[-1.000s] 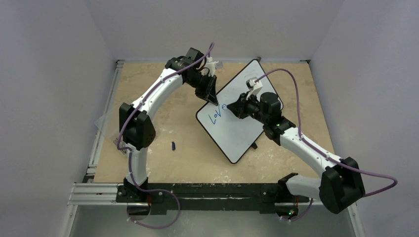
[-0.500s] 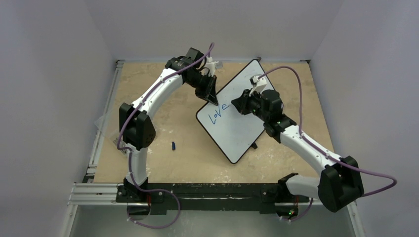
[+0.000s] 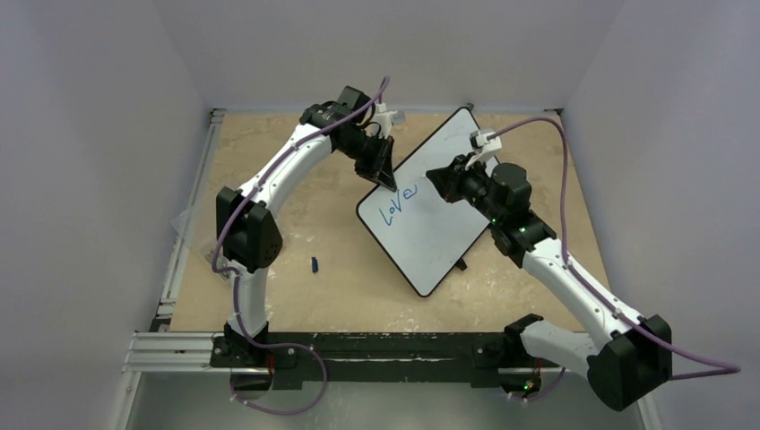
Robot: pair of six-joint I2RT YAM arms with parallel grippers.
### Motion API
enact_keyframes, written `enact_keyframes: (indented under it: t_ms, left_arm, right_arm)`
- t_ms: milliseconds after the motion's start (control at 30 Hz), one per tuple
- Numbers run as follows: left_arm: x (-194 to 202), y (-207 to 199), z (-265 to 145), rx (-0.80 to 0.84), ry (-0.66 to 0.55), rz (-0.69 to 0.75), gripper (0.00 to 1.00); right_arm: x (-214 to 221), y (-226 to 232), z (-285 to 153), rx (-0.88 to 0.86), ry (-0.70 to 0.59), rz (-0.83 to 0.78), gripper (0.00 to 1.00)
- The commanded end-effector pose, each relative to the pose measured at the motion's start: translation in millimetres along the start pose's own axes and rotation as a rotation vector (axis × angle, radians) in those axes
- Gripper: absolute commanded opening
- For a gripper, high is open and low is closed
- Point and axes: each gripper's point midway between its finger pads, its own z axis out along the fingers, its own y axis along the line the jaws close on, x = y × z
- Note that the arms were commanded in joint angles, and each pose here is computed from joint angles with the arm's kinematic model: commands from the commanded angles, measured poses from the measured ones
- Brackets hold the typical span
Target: Write a sentence on the whiteboard
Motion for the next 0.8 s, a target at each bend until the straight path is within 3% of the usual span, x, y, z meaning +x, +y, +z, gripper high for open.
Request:
enact_keyframes:
  t_ms: [0,467,767]
  left_arm:
    - [-5.2,24.5,-0.3,-0.176,-0.013,0.096,0.00]
    - [15.3,29.1,-1.5,-0.192,0.024,0.066,0.00]
    - [18.2,29.4,-8.1,-0.208,-0.024,0.098,0.00]
  right_arm:
    - [-20.7,2.6,-14.9,0.009,-0.091,0.002,0.00]
    - [-7.8,-0.8,-22.9,0.007,-0.111,0.000,0.00]
    - [-6.6,-0.2,-20.9,-0.007,-0.124,-0.011,0.00]
